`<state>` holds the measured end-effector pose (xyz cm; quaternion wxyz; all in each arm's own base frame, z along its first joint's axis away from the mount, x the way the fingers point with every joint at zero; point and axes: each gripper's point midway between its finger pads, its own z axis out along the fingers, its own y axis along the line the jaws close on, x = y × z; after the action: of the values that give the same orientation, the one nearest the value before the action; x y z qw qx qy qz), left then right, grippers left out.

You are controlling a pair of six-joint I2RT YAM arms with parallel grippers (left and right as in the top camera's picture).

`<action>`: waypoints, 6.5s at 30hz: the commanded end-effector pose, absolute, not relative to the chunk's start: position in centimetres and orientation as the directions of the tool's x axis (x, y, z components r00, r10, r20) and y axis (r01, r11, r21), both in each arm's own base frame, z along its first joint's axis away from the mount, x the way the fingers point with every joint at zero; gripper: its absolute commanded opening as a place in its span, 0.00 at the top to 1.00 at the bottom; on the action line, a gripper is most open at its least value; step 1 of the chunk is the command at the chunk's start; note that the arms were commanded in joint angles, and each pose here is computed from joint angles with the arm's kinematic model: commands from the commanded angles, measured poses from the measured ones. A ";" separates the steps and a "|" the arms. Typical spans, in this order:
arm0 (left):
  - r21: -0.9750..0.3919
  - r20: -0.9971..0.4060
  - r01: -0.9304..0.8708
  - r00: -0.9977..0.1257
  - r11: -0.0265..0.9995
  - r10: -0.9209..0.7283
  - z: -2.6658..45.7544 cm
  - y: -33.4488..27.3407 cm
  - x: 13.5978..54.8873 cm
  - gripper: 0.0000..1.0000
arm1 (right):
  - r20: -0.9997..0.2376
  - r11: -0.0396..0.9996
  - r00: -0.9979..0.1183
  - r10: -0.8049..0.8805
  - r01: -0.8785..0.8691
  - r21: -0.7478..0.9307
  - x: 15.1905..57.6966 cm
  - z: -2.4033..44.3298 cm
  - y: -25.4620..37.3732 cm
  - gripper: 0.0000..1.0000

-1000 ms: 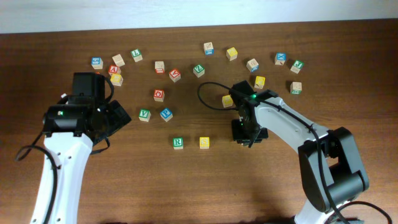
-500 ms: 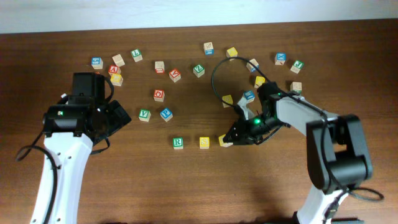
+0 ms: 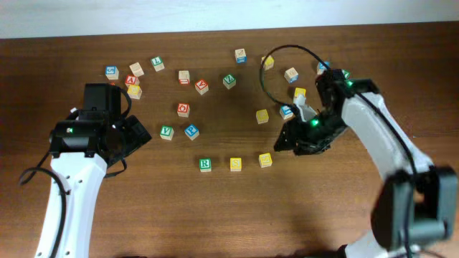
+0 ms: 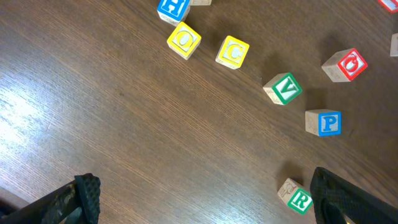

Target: Spell out RSS

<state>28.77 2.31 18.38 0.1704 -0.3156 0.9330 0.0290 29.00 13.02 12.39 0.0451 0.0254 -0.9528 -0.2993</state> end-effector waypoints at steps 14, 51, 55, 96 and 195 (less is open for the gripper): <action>-0.050 -0.344 -0.593 -0.745 0.803 -0.571 18.6 2.5 28.8 0.01 | 0.112 0.755 -0.759 0.641 0.650 0.083 28.9 -0.2 17.9 0.40; -0.050 -0.344 -0.593 -0.745 0.803 -0.571 18.6 2.5 28.8 0.01 | 0.094 0.772 -0.767 0.634 0.634 -0.032 28.4 2.3 16.1 0.34; -0.050 -0.344 -0.593 -0.745 0.803 -0.571 18.6 2.5 28.8 0.01 | 0.073 0.758 -0.756 0.651 0.652 -0.002 28.9 1.1 16.2 0.46; -0.050 -0.344 -0.593 -0.745 0.803 -0.571 18.6 2.5 28.8 0.01 | 0.063 0.988 -0.998 -0.005 0.005 0.153 28.9 1.3 18.5 0.73; -0.049 -0.343 -0.593 -0.745 0.803 -0.571 18.6 2.5 28.8 0.01 | -0.052 0.998 -0.999 -0.001 -0.004 0.065 28.5 1.8 25.8 0.55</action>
<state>28.78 2.31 18.41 0.1708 -0.3156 0.9329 0.0291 28.93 25.72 2.38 -0.0351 0.0002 -0.9987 -0.0364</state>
